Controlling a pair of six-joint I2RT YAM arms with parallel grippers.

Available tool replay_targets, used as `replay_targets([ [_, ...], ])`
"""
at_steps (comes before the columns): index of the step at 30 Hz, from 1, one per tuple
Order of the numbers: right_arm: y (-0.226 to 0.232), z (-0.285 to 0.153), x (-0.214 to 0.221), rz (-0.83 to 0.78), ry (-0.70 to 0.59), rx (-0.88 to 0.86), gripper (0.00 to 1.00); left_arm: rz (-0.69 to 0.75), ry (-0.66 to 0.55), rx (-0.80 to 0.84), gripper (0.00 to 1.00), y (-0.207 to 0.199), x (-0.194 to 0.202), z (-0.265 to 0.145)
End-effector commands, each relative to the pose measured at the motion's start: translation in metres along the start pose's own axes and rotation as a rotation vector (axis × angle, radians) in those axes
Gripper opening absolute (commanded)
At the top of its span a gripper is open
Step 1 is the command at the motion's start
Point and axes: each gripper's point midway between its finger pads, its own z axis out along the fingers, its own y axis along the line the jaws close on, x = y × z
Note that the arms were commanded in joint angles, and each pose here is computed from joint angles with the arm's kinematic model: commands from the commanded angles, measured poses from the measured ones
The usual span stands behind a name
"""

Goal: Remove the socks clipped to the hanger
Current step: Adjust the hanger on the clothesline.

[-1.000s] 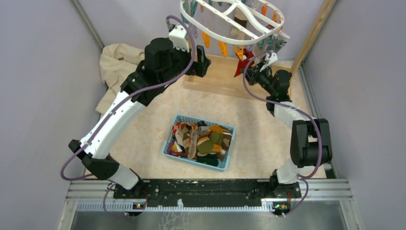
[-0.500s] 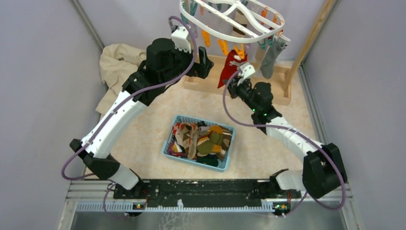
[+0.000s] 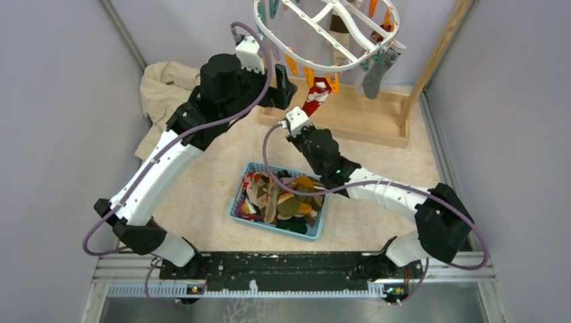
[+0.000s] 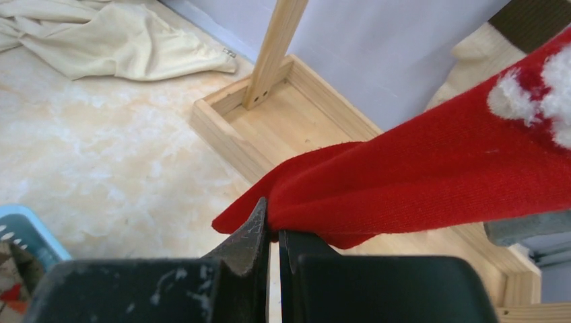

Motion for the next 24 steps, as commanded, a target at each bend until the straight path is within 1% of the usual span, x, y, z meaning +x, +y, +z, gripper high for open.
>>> replay_targets([
  [1, -0.001, 0.008, -0.027, -0.062, -0.028, 0.037, 0.00, 0.013, -0.086, -0.037, 0.99, 0.008, -0.033, -0.029],
  [6, -0.001, 0.015, -0.035, -0.119, -0.030, 0.051, 0.00, 0.036, -0.106, -0.086, 0.99, 0.019, -0.043, -0.039],
  [9, -0.009, 0.011, -0.039, -0.137, -0.035, 0.077, 0.00, 0.035, -0.119, -0.126, 0.99, 0.034, -0.049, -0.042],
  [13, -0.014, 0.002, -0.039, -0.179, -0.039, 0.099, 0.00, 0.019, -0.135, -0.127, 0.99, 0.047, -0.057, -0.033],
  [18, -0.032, -0.011, -0.040, -0.212, -0.028, 0.173, 0.00, 0.029, -0.149, -0.094, 0.99, 0.042, -0.072, -0.012],
  [24, -0.053, -0.031, -0.033, -0.233, 0.000, 0.251, 0.00, 0.033, -0.238, -0.076, 0.99, 0.034, -0.108, -0.004],
])
